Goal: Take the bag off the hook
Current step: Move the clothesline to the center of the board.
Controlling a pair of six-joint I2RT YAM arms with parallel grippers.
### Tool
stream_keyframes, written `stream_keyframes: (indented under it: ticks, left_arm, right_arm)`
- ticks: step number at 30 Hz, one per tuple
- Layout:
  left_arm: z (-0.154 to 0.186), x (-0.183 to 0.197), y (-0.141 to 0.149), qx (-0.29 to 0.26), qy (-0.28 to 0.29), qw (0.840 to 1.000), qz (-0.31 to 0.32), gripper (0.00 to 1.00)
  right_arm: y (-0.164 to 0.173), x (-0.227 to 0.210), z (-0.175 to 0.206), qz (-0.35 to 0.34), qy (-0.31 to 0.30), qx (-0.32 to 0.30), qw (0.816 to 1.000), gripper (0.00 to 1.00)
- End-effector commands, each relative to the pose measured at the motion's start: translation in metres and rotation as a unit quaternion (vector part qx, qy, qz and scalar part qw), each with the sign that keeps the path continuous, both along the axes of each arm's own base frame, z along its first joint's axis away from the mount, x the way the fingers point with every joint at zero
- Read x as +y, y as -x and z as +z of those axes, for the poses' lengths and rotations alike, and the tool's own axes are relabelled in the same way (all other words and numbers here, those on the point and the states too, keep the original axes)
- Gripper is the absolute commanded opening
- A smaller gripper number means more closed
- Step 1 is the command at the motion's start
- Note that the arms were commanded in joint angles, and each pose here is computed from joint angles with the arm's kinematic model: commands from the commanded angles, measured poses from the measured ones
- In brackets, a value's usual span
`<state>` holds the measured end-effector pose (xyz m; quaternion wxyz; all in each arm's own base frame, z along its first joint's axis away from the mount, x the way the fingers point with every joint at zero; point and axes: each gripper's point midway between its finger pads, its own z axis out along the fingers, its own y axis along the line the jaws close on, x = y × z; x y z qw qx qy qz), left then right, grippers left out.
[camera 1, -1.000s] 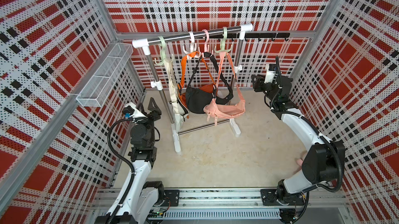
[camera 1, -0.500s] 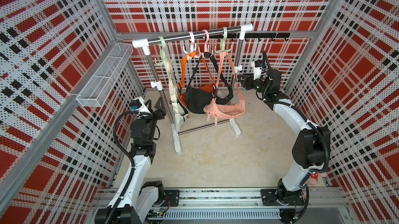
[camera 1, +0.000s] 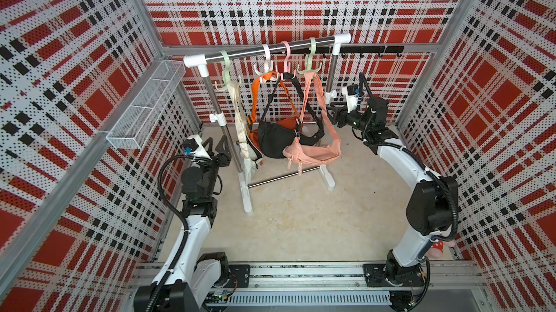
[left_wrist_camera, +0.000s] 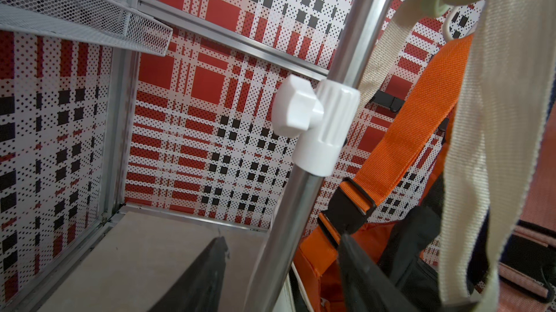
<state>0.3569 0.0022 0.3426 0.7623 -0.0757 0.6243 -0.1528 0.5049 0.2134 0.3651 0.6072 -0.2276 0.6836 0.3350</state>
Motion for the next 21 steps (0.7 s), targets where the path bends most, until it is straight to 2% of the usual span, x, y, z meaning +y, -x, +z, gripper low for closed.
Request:
stream_keyframes:
  ticks: [1, 15, 21]
  left_arm:
    - [0.014, -0.003, 0.001, -0.023, -0.001, 1.000, -0.012, 0.62]
    - [0.015, -0.002, -0.018, -0.017, -0.025, 0.999, -0.011, 0.58]
    - [0.013, 0.000, -0.031, -0.015, -0.017, 1.000, -0.008, 0.57]
  right_arm:
    - [0.000, 0.007, 0.005, 0.015, -0.001, -0.025, 1.000, 0.53]
    - [-0.010, 0.013, 0.010, 0.016, -0.018, -0.065, 0.998, 0.49]
    - [-0.008, 0.016, 0.016, 0.028, -0.024, -0.086, 0.996, 0.48]
